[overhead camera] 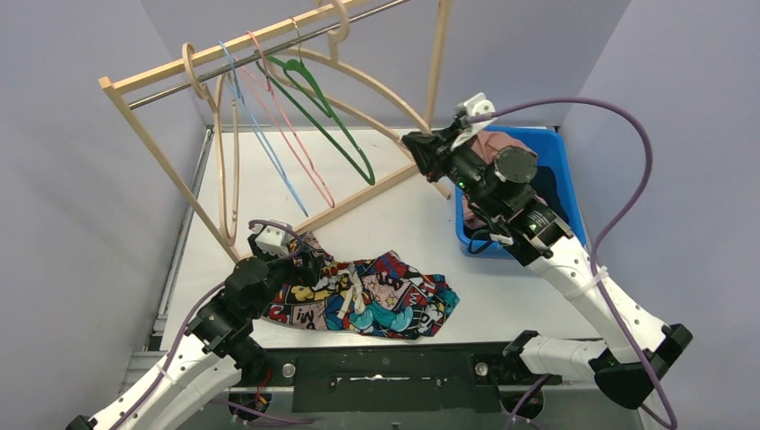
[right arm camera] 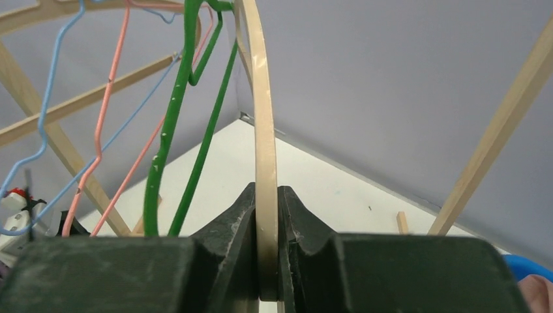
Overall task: Remove the shorts from the hanger
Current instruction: Place the hanger on the clothes rod.
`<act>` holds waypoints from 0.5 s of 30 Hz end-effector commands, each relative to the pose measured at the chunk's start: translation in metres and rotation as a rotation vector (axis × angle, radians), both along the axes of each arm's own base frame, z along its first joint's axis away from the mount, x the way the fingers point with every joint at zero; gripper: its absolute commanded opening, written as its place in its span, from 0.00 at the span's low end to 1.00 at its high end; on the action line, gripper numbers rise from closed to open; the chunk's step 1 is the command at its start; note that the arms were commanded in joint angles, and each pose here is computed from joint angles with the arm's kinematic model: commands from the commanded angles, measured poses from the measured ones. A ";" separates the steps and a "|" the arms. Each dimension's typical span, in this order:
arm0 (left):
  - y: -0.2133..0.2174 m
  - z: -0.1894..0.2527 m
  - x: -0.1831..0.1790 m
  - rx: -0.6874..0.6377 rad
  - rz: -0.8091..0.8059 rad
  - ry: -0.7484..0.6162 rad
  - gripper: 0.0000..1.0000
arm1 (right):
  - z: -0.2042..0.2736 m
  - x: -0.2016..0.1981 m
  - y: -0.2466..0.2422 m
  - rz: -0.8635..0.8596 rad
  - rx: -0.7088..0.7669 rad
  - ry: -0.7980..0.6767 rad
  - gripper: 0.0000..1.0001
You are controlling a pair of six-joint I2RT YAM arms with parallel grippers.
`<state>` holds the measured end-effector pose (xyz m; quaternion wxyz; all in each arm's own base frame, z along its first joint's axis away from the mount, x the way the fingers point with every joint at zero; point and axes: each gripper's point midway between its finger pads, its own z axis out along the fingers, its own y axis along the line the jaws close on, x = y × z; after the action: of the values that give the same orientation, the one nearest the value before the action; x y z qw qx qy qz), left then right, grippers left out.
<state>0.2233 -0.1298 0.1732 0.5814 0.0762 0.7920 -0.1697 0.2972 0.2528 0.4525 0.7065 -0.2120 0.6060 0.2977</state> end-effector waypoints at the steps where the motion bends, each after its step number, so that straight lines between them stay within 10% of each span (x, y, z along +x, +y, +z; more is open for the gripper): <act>1: 0.002 0.031 0.006 -0.029 0.015 -0.068 0.88 | 0.005 0.012 0.004 -0.111 -0.076 0.009 0.00; 10: 0.001 0.031 0.006 -0.029 0.014 -0.067 0.88 | -0.003 0.030 0.003 -0.207 -0.107 0.077 0.05; 15: 0.003 0.031 0.006 -0.031 0.019 -0.069 0.88 | -0.035 0.026 0.003 -0.194 -0.128 0.125 0.33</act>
<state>0.2240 -0.1278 0.1722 0.5804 0.0755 0.7938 -0.1650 0.3255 0.2655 0.4300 0.6802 -0.1904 0.6748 0.2137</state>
